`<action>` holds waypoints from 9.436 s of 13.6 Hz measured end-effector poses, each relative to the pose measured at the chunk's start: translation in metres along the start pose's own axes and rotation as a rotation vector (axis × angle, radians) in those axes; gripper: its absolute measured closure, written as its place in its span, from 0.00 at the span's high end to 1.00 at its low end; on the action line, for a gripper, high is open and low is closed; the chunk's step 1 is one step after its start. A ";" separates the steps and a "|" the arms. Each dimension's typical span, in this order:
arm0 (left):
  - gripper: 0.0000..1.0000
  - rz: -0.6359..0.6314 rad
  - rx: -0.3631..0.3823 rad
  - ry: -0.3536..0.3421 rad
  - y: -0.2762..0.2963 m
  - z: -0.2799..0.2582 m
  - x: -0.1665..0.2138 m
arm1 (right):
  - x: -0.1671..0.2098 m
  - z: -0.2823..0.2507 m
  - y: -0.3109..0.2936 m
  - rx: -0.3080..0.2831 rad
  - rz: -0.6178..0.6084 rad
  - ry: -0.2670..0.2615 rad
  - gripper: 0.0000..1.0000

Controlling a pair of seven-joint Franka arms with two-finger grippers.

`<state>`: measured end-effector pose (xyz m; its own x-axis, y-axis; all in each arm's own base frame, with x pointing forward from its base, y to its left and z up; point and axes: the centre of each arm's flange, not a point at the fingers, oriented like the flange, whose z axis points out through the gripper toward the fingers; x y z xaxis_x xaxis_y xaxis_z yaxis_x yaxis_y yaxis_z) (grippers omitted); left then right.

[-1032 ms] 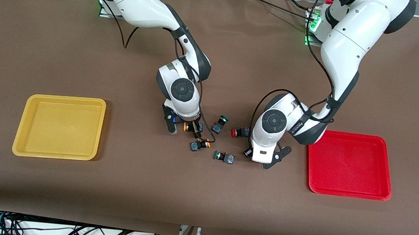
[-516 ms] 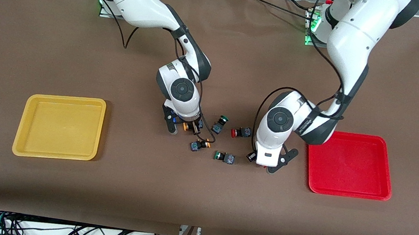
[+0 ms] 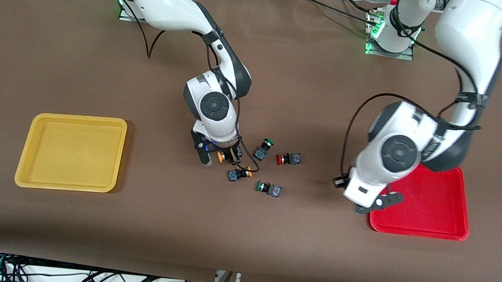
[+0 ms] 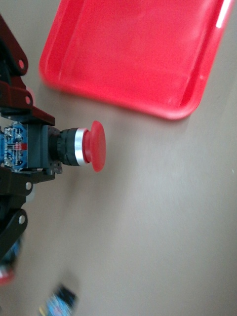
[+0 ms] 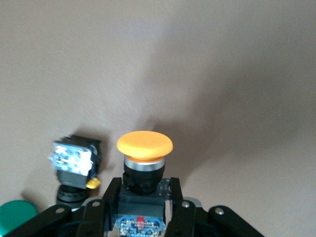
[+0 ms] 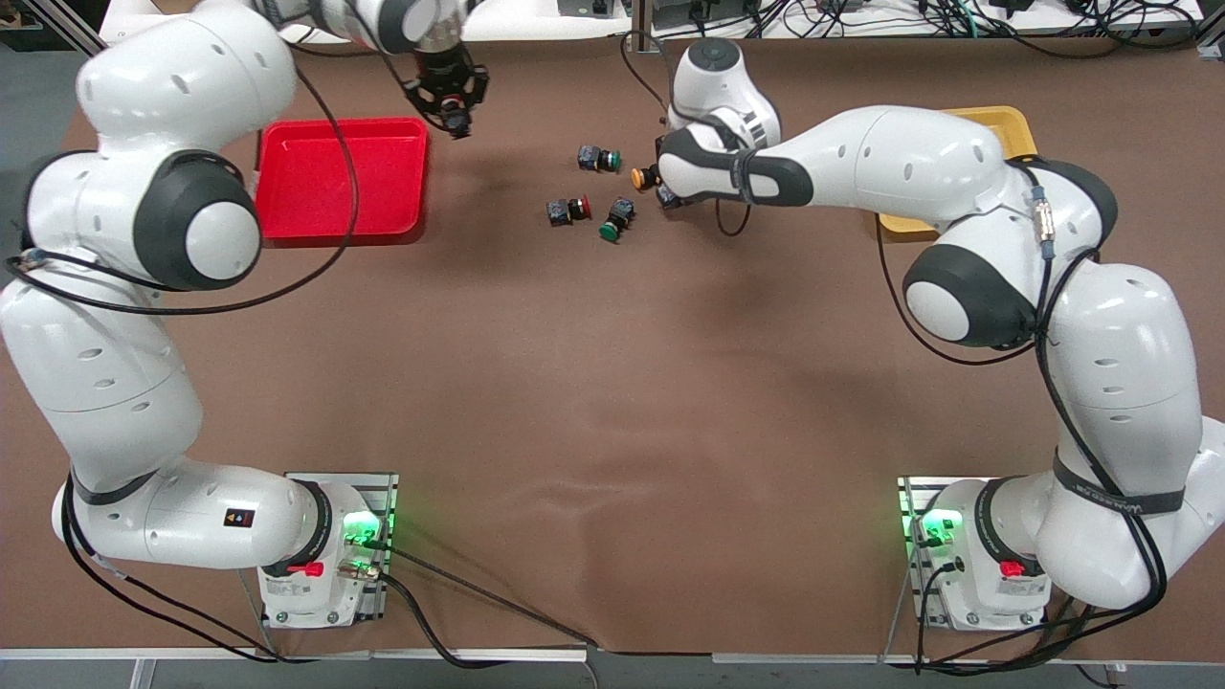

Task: Place red and yellow buttons in trays
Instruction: 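Carry the yellow button to the yellow tray while the left gripper carries red, then release the red button in the red tray and reach the left gripper to another, then grasp the second red button with the left gripper while the right gripper releases yellow, then carry the red button to the red tray while the right gripper grasps yellow, then release the red button and withdraw the left gripper while the right gripper lifts yellow, then lower the yellow button into the yellow tray with the right gripper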

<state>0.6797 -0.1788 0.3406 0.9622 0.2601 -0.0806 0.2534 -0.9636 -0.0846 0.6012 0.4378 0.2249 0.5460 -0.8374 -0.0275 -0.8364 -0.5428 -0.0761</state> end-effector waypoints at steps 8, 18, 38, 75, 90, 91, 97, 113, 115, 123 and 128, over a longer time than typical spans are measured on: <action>0.41 0.314 -0.041 0.019 -0.143 0.061 0.031 | 0.188 -0.094 0.041 -0.213 -0.385 -0.073 0.43; 0.56 0.319 -0.097 0.087 -0.155 0.154 0.007 | 0.418 -0.104 0.165 -0.312 -0.702 -0.131 0.43; 1.00 0.843 -0.070 0.217 0.091 0.012 -0.113 | 0.505 0.004 0.274 -0.217 -0.884 -0.131 0.44; 0.41 1.359 0.007 0.235 0.074 0.056 -0.075 | 0.032 -0.004 -0.021 0.146 0.151 -0.019 0.99; 0.41 0.694 -0.038 0.098 -0.238 0.057 0.043 | -0.005 0.042 -0.027 0.165 0.158 -0.018 0.99; 0.41 0.636 -0.045 0.083 -0.256 0.067 0.045 | -0.005 0.043 -0.027 0.170 0.158 -0.017 0.99; 0.41 0.282 -0.108 0.022 -0.287 0.143 0.050 | -0.005 0.050 -0.026 0.177 0.158 -0.014 0.96; 1.00 0.285 0.024 0.102 -0.262 0.084 0.061 | 0.102 -0.057 -0.024 0.035 -0.170 -0.015 0.44; 1.00 0.268 0.033 0.107 -0.254 0.034 0.051 | 0.142 -0.079 -0.008 -0.031 -0.265 -0.046 0.44; 1.00 0.243 -0.076 0.153 -0.273 -0.112 0.006 | 0.316 -0.078 0.101 -0.211 -0.684 -0.071 0.44; 1.00 0.250 -0.071 0.126 -0.264 -0.159 -0.011 | 0.404 -0.067 0.162 -0.223 -0.850 -0.065 0.44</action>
<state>0.6186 0.0629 0.5220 0.9994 0.0090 0.0339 0.0093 -0.9999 -0.0076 0.6828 0.0066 0.2682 0.9839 -0.1430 -0.1074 -0.1324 -0.9862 0.0994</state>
